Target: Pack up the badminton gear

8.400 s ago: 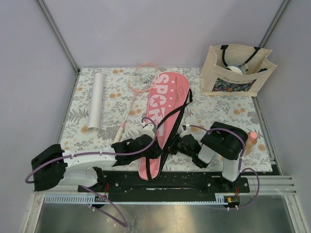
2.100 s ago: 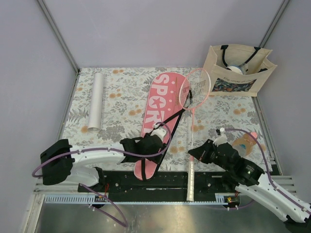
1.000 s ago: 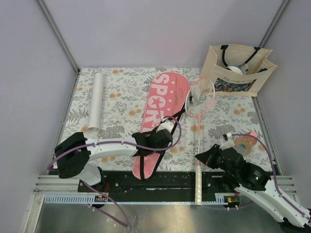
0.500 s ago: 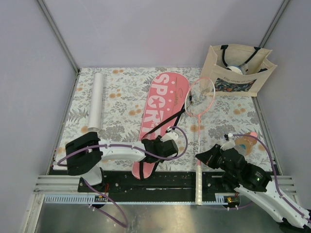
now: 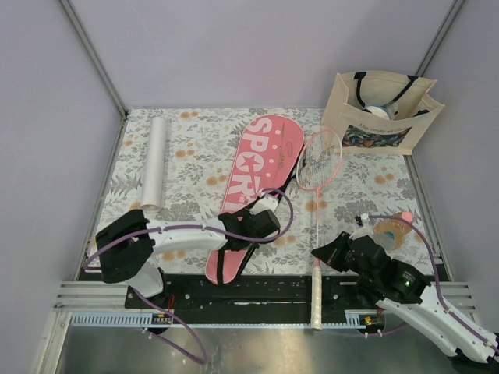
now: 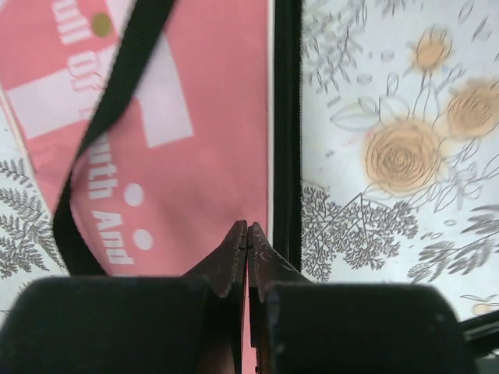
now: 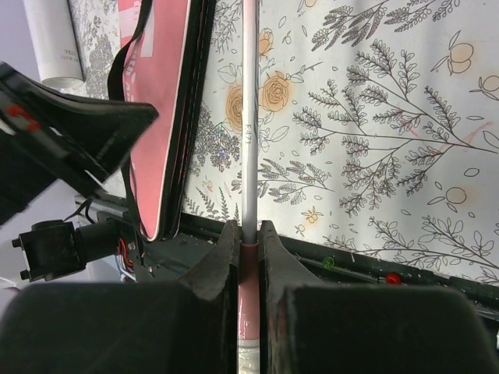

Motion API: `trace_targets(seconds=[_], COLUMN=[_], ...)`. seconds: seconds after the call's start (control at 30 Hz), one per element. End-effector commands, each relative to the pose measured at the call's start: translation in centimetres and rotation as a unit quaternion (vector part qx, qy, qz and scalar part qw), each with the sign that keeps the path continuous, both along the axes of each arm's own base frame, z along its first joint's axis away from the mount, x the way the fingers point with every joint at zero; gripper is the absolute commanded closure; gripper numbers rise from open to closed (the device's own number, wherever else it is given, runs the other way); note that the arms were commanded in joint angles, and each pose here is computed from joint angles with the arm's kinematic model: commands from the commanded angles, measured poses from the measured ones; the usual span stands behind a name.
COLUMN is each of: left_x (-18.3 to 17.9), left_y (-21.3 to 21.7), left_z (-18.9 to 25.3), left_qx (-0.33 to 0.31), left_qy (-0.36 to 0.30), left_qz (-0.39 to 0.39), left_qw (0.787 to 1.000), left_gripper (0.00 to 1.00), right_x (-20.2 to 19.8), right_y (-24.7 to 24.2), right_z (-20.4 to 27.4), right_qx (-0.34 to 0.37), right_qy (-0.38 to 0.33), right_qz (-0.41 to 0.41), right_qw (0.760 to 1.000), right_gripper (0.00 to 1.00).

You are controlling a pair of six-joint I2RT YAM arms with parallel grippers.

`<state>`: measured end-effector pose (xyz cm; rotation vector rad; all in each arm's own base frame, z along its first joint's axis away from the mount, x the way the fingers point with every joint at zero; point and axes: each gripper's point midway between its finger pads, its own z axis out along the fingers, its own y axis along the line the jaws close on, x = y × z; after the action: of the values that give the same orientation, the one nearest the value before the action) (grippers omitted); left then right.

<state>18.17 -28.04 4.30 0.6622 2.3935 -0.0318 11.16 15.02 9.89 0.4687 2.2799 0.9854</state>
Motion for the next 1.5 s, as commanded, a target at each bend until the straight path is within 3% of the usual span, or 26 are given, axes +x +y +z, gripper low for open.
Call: trace_targets(seconds=[0.0,0.17,0.27,0.33,0.5,0.87,1.07,1.33,1.47], left_x=[1.6,1.8,0.5,-0.9,-3.1,-3.2,-1.9,-2.0,-1.8], left_y=[-2.1,-1.1,-0.6,-0.6,0.5,2.3,2.2,1.7,0.8], left_z=[4.7,5.5,4.7,4.4,3.8,0.6,-0.1,-0.9,1.0], left_qx=[-0.124,-0.100,-0.076,-0.070,-0.022,0.053,0.089,0.076,0.029], left_qy=[-0.004,-0.008,0.016,0.030,0.036,0.017,-0.005,-0.003,-0.006], left_qz=[0.019,0.002,-0.020,-0.038,-0.042,-0.023,-0.011,-0.010,-0.005], left_qw=[0.992,0.995,0.997,0.996,0.998,0.998,0.996,0.997,1.000], left_gripper=[1.00,0.99,0.62,0.50,0.46,0.37,0.43,1.00,1.00], right_x=[0.8,1.0,1.2,1.2,1.2,1.2,1.2,1.2,1.3], right_y=[1.0,0.9,0.7,0.7,0.6,0.1,0.2,0.3,-0.1], right_z=[1.6,2.4,2.9,3.0,3.0,3.3,3.4,3.1,2.9], right_qx=[0.037,0.045,0.043,0.044,0.049,0.053,0.050,0.047,0.042], right_qy=[-0.009,-0.016,-0.026,-0.029,-0.032,-0.039,-0.041,-0.036,-0.028], right_qz=[-0.013,-0.019,-0.023,-0.022,-0.022,-0.031,-0.029,-0.028,-0.039], right_qw=[0.999,0.999,0.998,0.998,0.998,0.997,0.997,0.998,0.998], right_gripper=[1.00,1.00,1.00,1.00,1.00,1.00,1.00,1.00,1.00])
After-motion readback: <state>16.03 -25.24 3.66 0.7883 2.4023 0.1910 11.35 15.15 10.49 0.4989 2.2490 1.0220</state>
